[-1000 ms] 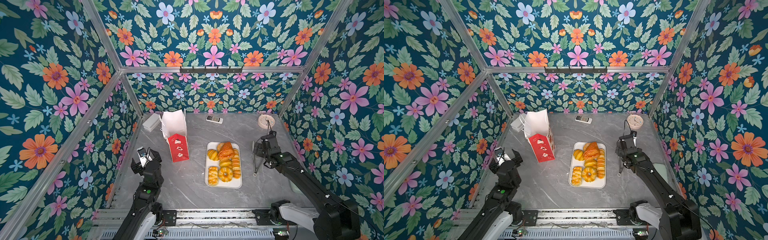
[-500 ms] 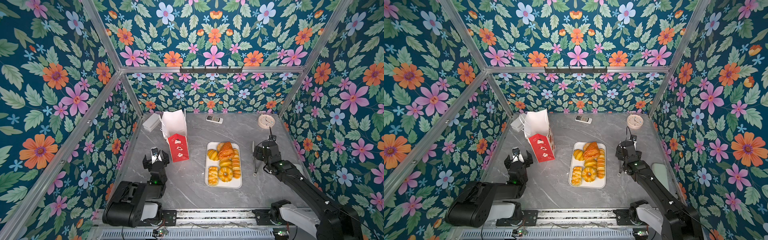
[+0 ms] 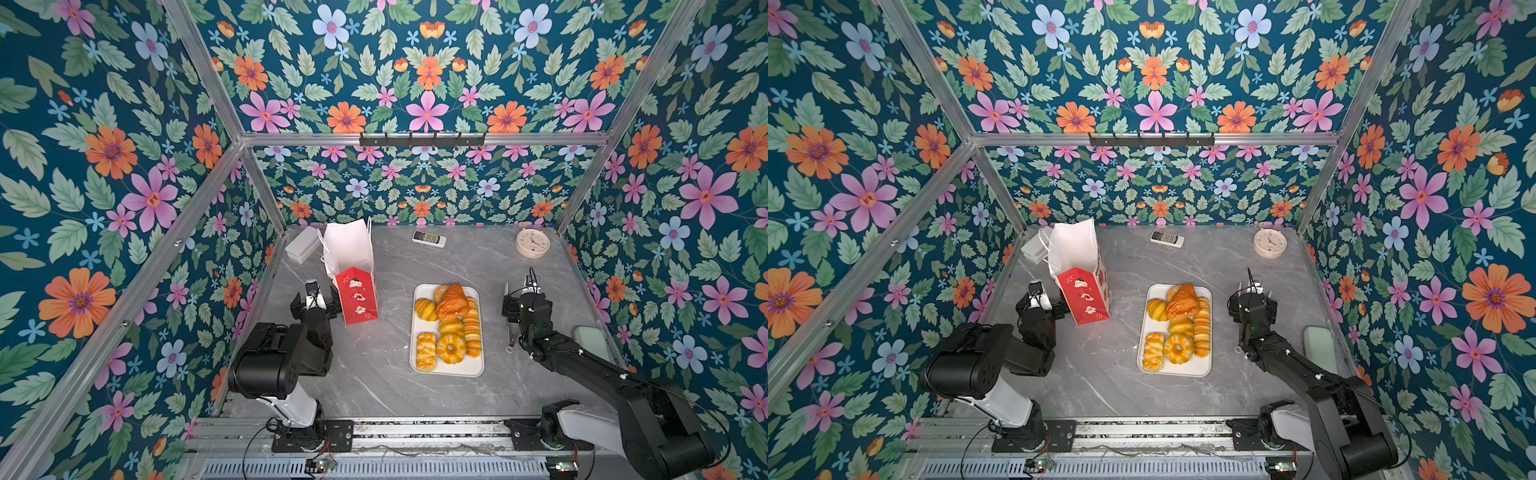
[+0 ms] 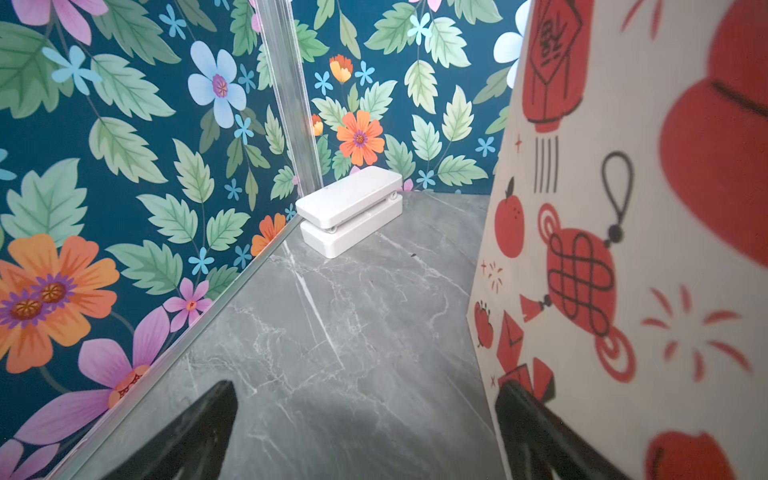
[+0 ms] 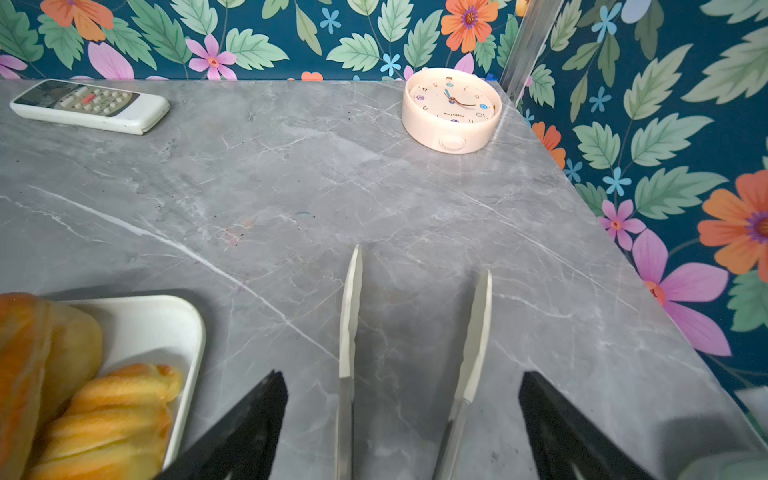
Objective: Take the fake bread out of the paper bag
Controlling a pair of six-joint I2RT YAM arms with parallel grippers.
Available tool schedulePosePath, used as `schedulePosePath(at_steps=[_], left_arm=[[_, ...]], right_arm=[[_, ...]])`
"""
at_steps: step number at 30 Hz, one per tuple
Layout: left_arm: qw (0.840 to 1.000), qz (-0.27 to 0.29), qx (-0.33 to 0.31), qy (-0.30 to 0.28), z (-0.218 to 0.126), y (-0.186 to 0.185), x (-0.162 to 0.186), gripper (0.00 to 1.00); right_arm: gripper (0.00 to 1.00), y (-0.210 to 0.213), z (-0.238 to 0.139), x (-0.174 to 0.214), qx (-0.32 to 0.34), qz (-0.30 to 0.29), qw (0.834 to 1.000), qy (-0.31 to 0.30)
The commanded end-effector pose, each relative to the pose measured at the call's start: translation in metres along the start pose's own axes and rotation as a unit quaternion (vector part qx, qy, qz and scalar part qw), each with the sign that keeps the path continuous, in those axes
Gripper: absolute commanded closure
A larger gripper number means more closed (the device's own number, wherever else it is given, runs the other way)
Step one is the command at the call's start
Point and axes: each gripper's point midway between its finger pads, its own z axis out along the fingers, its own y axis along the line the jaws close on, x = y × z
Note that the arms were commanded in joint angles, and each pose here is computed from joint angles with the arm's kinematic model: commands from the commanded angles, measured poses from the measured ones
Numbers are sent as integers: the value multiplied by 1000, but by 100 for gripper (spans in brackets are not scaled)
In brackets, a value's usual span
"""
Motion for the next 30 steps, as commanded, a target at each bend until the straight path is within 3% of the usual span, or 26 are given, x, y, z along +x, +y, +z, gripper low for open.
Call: schedulePosePath(at_steps=[1,6,10,19,30], left_arm=[[1000,-2,2,-6,1,-1,-3,0],[1000,-4,2,-6,1,-1,-3,0],[1000,-3,2,-6,1,-1,-3,0],[1000,-3,2,-6,1,-1,-3,0],[1000,-3,2,-6,1,-1,-3,0]], right_arm=[[12,2,9,-15,9,-15,999,-42],[13,-2,13,-18,27,-42,996,-73],[13,-13,18,-16,29,-19,994,-102],[13,-41,26,-5,14,66,995,-68],[14,-42,35,-3,-6,77,996,-48]])
